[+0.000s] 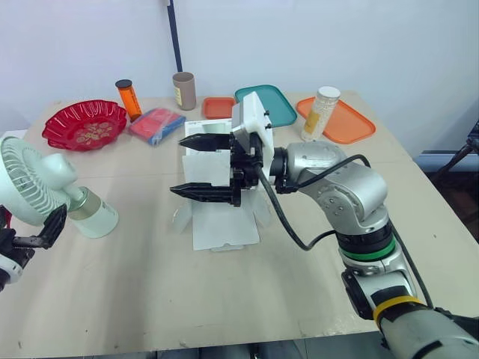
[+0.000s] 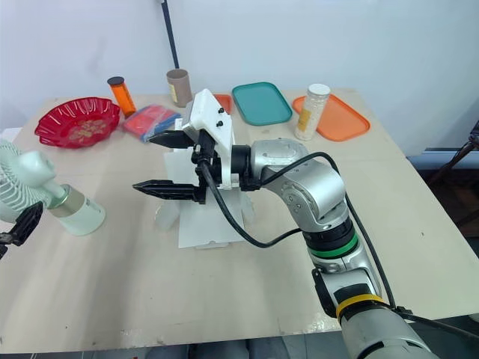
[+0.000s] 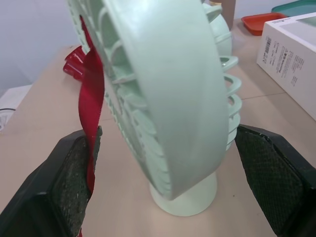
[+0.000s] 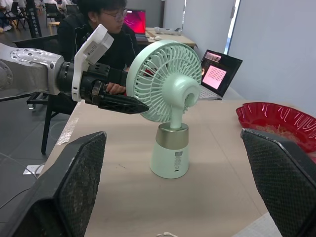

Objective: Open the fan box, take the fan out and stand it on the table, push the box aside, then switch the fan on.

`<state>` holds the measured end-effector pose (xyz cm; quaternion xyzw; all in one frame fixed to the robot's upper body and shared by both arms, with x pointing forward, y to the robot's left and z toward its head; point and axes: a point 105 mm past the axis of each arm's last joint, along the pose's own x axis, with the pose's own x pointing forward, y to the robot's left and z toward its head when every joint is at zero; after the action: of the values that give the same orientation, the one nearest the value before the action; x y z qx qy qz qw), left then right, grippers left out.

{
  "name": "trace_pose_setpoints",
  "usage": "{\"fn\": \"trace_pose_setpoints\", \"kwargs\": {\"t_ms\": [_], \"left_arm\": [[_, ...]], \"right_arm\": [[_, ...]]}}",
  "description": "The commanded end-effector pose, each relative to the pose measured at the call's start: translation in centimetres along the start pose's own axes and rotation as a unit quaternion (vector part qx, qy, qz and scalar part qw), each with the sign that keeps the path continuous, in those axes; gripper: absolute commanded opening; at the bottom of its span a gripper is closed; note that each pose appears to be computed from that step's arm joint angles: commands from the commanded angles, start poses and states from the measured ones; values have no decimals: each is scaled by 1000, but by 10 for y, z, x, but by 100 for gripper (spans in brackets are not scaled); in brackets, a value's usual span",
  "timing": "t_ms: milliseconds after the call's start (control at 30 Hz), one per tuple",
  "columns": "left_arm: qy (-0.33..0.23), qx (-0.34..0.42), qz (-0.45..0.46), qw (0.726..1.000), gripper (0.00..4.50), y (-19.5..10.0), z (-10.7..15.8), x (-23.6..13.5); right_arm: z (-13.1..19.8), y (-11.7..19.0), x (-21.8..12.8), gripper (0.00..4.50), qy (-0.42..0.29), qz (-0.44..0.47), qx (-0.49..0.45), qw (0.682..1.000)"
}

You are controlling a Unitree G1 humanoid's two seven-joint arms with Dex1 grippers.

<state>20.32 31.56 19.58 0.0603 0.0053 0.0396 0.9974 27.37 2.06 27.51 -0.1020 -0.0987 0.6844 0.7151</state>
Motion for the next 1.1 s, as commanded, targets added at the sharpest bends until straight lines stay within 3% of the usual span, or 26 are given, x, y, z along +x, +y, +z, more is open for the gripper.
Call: {"fn": "trace_pose_setpoints", "kwargs": {"t_ms": [33, 700, 1100], "left_arm": [[-15, 16, 11, 1000, 445, 3, 13, -6], [-24, -46, 9, 999, 445, -9, 16, -9], [-37, -35, 26, 998, 445, -13, 31, -24]], "right_arm": [[7, 1, 0, 450, -13, 1, -15, 1000], [8, 5, 1, 450, -19, 5, -15, 1000], [7, 6, 4, 450, -23, 10, -14, 1000]]}}
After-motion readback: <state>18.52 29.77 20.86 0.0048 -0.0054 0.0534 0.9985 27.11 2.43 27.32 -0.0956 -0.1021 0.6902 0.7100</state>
